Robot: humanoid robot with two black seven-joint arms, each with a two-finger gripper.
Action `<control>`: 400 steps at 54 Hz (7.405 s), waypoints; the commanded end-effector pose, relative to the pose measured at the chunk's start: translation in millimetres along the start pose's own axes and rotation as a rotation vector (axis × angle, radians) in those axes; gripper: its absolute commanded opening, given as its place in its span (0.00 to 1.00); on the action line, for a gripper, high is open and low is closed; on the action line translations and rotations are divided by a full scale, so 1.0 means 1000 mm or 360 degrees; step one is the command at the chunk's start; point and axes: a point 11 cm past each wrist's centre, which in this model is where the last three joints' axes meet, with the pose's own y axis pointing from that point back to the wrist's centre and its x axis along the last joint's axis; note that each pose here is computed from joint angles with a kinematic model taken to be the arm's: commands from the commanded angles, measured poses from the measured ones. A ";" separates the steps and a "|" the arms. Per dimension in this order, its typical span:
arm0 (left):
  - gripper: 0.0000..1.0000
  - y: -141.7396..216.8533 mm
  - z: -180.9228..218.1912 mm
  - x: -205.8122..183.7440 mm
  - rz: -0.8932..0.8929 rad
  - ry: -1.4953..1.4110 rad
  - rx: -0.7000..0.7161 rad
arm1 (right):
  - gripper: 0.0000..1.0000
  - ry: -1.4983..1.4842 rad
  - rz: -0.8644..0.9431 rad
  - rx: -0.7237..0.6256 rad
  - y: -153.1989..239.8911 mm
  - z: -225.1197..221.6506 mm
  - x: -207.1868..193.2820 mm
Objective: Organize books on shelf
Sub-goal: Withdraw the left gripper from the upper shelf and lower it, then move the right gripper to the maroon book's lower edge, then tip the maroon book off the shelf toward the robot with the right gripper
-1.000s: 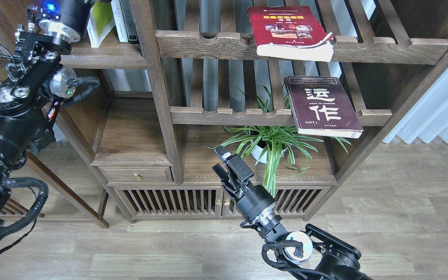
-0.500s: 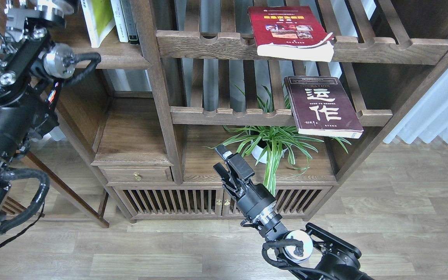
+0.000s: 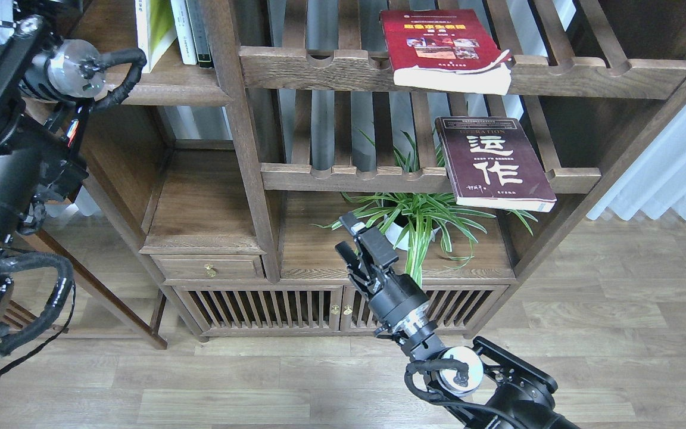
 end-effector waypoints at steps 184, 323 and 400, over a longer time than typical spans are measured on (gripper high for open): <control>1.00 0.313 -0.122 -0.070 -0.0310 0.1235 0.0995 | 0.99 0.0239 0.0231 0.0493 0.030 -0.180 0.012; 0.99 0.340 -0.137 -0.064 -0.0028 0.1627 0.1189 | 0.06 0.0002 0.0005 0.0449 0.033 -0.156 -0.016; 0.99 0.358 -0.139 -0.030 0.0194 0.1842 0.1367 | 0.05 -0.0082 0.0059 -0.0259 0.052 -0.029 0.000</control>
